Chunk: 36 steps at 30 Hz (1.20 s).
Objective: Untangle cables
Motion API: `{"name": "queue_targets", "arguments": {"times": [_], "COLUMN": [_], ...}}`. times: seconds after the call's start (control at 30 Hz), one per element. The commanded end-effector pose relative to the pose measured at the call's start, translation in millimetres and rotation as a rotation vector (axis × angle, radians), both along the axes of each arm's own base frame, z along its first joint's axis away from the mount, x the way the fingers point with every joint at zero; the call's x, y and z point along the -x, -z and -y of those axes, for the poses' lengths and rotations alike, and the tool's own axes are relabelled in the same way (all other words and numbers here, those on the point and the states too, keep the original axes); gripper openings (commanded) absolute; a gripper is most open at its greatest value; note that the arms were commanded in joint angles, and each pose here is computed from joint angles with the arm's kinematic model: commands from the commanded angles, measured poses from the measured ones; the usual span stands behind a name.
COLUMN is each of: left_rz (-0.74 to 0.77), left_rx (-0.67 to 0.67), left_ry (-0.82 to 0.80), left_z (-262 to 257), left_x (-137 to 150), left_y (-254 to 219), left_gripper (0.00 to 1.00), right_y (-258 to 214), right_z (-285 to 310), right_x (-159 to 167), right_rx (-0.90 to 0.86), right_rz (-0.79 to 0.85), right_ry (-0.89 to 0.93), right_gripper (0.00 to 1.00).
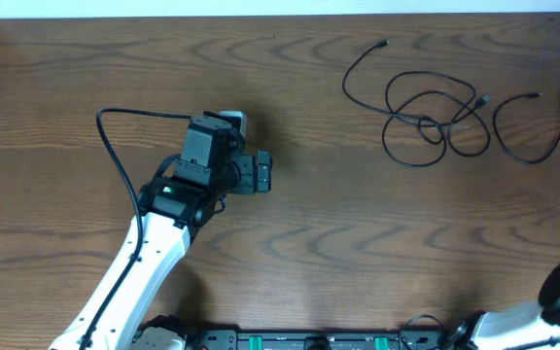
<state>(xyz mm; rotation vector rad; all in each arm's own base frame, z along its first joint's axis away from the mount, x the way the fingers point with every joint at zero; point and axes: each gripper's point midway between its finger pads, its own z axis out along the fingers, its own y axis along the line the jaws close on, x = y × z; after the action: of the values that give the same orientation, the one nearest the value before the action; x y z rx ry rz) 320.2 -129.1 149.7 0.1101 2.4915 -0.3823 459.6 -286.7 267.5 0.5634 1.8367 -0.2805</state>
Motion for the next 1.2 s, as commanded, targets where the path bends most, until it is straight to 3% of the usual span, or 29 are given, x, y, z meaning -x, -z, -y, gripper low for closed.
{"name": "queue_targets", "arguments": {"times": [0.0, 0.33, 0.53, 0.7, 1.17], "left_rz": [0.004, 0.004, 0.004, 0.004, 0.004], "left_rx": [0.004, 0.004, 0.004, 0.004, 0.004], "left_ry": [-0.017, -0.017, -0.017, -0.017, -0.017], "left_z": [-1, -1, -1, -1, -1], "left_x": [-4, -4, -4, -4, -4], "left_y": [-3, -4, -4, -4, -4], "left_gripper": [0.96, 0.96, 0.96, 0.96, 0.97], "right_y": [-59, -96, -90, -80, -41], "right_z": [-63, -247, -331, -361, -363], "right_x": [1, 19, 31, 49, 162], "right_rx": [0.010, -0.064, 0.058, 0.084, 0.224], "right_rz": [0.092, 0.071, 0.013, -0.024, 0.120], "right_ry": [-0.227, -0.658, -0.881, -0.925, -0.962], "right_gripper": [0.99, 0.99, 0.99, 0.99, 0.99]}}
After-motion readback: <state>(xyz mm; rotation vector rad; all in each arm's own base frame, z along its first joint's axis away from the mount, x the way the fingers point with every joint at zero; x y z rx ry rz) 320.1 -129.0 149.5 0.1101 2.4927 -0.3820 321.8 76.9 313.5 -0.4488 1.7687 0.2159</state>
